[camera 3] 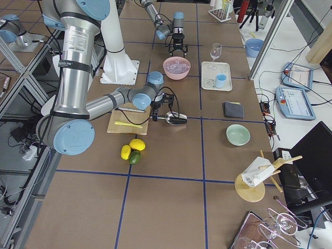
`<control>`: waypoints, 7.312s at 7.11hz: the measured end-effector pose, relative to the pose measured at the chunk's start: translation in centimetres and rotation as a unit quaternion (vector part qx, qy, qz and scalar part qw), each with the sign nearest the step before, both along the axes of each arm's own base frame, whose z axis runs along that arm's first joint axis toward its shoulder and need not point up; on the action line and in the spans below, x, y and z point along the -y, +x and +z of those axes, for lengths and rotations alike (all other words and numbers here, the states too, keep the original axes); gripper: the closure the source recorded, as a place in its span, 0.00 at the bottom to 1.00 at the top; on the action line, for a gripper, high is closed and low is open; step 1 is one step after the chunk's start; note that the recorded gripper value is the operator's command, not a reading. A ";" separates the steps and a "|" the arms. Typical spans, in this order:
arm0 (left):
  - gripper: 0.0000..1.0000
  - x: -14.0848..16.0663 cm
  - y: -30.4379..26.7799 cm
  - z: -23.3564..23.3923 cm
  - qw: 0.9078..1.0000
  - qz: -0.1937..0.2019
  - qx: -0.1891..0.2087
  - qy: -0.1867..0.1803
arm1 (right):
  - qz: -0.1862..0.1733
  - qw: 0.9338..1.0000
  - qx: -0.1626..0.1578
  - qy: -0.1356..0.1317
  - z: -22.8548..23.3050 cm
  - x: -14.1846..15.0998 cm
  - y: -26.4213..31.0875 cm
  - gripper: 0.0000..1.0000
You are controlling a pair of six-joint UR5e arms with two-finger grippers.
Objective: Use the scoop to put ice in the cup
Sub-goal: 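Grasp the metal scoop handle with the right gripper while the left holds the bowl, then lift the metal scoop with the right gripper and carry it toward the bowl, then dip the scoop into the ice cubes and scoop them with the right gripper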
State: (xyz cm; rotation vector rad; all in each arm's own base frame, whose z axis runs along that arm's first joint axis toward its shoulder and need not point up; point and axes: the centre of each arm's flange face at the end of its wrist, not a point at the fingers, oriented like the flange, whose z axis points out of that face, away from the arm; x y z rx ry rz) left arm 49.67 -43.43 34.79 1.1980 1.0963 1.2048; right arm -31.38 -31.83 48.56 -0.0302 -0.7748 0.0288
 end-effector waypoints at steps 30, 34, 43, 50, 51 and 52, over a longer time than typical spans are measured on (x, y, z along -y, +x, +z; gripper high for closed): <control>0.00 0.7 1.4 -2.0 0.999 -0.001 -0.010 -0.032 | -0.476 0.833 -0.179 0.218 -34.7 4.6 -13.1 1.00; 0.00 0.7 1.4 -2.0 0.999 -0.001 -0.011 -0.031 | -0.505 0.822 -0.211 0.157 -36.1 4.5 -16.0 1.00; 0.00 0.7 1.4 -2.0 0.999 -0.001 -0.011 -0.031 | -0.521 0.809 -0.217 0.164 -36.6 5.3 -24.6 1.00; 0.00 0.7 1.4 -2.0 0.999 -0.001 -0.011 -0.031 | -0.493 0.816 -0.176 0.243 -30.9 5.2 -24.5 1.00; 0.00 0.7 1.4 -2.0 0.999 -0.001 -0.011 -0.031 | -0.486 0.818 -0.165 0.259 -30.3 4.6 -23.0 1.00; 0.00 0.7 1.4 -2.0 0.999 -0.001 -0.011 -0.031 | -0.479 0.820 -0.154 0.274 -29.9 4.4 -22.2 1.00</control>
